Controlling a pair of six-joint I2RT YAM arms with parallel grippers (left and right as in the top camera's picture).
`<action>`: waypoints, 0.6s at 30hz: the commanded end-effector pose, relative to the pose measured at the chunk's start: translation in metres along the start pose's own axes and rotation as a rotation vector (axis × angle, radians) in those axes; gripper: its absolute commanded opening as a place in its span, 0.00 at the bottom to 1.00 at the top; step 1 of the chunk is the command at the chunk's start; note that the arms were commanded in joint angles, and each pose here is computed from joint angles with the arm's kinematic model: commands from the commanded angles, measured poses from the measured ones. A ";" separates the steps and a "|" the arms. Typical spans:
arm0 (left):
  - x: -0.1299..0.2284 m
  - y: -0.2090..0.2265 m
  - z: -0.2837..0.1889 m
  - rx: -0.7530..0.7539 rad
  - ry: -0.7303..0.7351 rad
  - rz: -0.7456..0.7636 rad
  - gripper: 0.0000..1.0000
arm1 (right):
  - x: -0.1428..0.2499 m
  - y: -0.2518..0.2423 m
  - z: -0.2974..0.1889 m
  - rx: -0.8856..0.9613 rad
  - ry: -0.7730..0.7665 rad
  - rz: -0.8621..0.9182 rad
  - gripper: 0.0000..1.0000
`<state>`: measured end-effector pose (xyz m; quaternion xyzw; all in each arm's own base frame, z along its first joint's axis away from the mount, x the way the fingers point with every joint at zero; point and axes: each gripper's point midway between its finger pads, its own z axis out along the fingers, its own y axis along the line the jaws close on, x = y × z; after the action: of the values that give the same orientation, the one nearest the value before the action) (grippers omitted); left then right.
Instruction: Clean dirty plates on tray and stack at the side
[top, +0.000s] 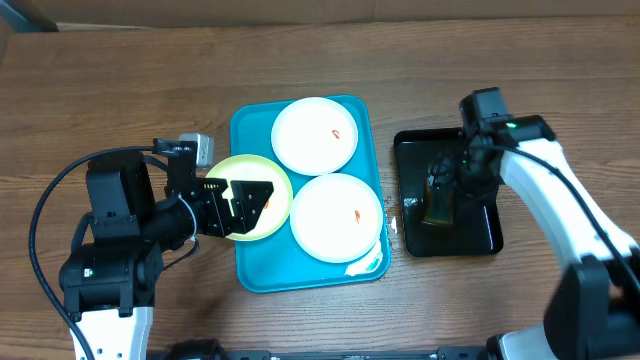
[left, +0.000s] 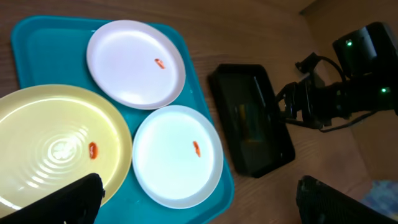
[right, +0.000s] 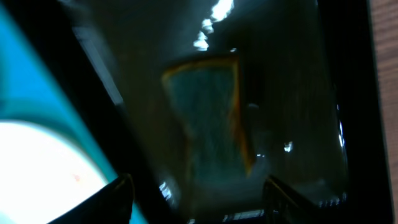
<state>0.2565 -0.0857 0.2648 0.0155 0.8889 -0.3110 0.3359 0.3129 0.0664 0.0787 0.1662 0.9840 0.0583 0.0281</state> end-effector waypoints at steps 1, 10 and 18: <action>-0.006 0.009 -0.004 -0.077 -0.019 0.014 1.00 | -0.002 -0.008 0.024 0.064 0.031 0.029 0.57; -0.006 0.009 -0.004 -0.077 -0.020 0.015 1.00 | -0.016 -0.006 0.063 0.071 0.027 0.064 0.39; -0.006 0.009 -0.004 -0.076 -0.019 0.014 1.00 | -0.021 -0.001 0.072 0.033 -0.004 0.062 0.04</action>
<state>0.2590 -0.0745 0.2574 -0.0011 0.9001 -0.2771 0.3362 0.3399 0.0661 0.0119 0.1960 0.9790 0.0462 0.0306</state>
